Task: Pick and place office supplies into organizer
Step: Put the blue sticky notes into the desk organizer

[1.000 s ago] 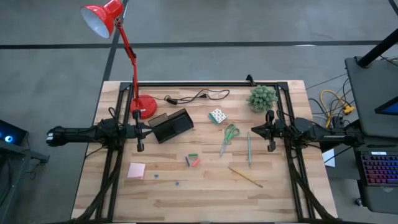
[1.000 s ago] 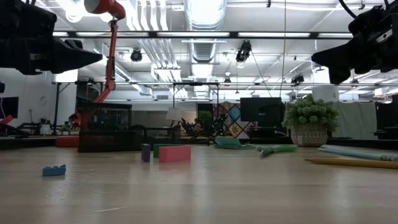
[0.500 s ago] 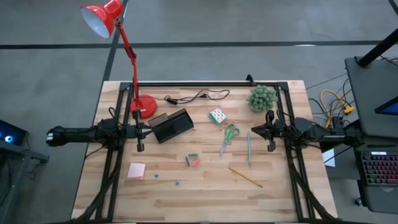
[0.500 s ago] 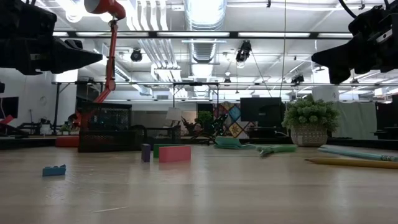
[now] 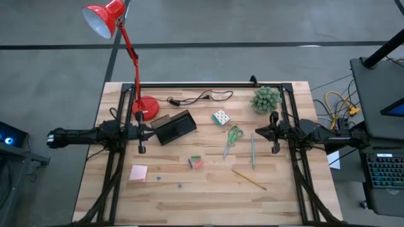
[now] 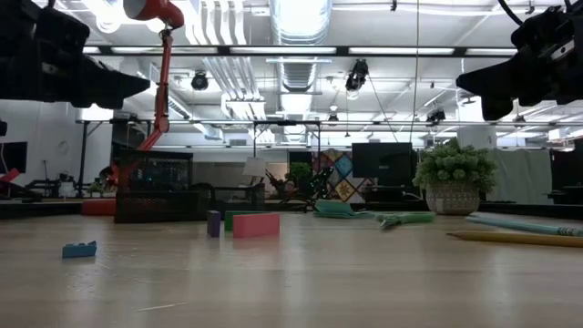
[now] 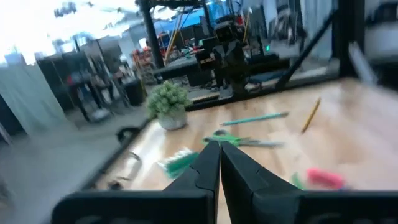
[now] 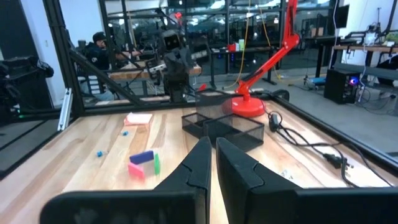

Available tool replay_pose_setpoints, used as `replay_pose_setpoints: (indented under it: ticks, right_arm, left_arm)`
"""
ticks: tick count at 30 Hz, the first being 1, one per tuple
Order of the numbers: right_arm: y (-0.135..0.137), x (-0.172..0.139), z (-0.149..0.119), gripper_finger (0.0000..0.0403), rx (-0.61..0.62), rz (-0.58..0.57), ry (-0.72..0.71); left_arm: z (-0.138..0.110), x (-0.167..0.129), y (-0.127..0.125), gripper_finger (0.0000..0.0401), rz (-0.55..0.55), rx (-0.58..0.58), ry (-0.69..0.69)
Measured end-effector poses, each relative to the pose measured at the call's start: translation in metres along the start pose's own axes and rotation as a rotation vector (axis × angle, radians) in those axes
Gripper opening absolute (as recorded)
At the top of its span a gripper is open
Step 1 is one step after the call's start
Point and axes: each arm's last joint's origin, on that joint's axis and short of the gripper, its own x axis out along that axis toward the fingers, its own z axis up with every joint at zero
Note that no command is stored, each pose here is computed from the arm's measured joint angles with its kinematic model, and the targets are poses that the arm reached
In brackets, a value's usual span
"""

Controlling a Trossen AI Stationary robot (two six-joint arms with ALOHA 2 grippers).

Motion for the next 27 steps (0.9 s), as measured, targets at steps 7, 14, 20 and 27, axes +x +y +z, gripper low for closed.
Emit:
replay_pose_setpoints:
  ticks: [7,14,20,27]
  right_arm:
    - [0.000,0.000,0.000,0.0018,-0.004,0.000,-0.005]
    - [-0.001,0.000,0.000,0.0018,-0.057,-0.027,-0.005]
    - [-0.004,0.000,0.002,0.0039,-0.064,-0.135,-0.019]
    - [-0.004,0.000,0.005,0.0127,-0.017,-0.137,-0.060]
  left_arm:
    - [0.000,0.000,0.000,0.0000,-0.014,-0.239,0.001]
    - [0.006,0.000,0.001,0.0000,-0.006,-0.291,-0.058]
    - [0.015,-0.001,0.005,0.0007,0.091,-0.258,-0.154]
    - [0.019,0.000,0.007,0.0093,0.138,-0.245,-0.194]
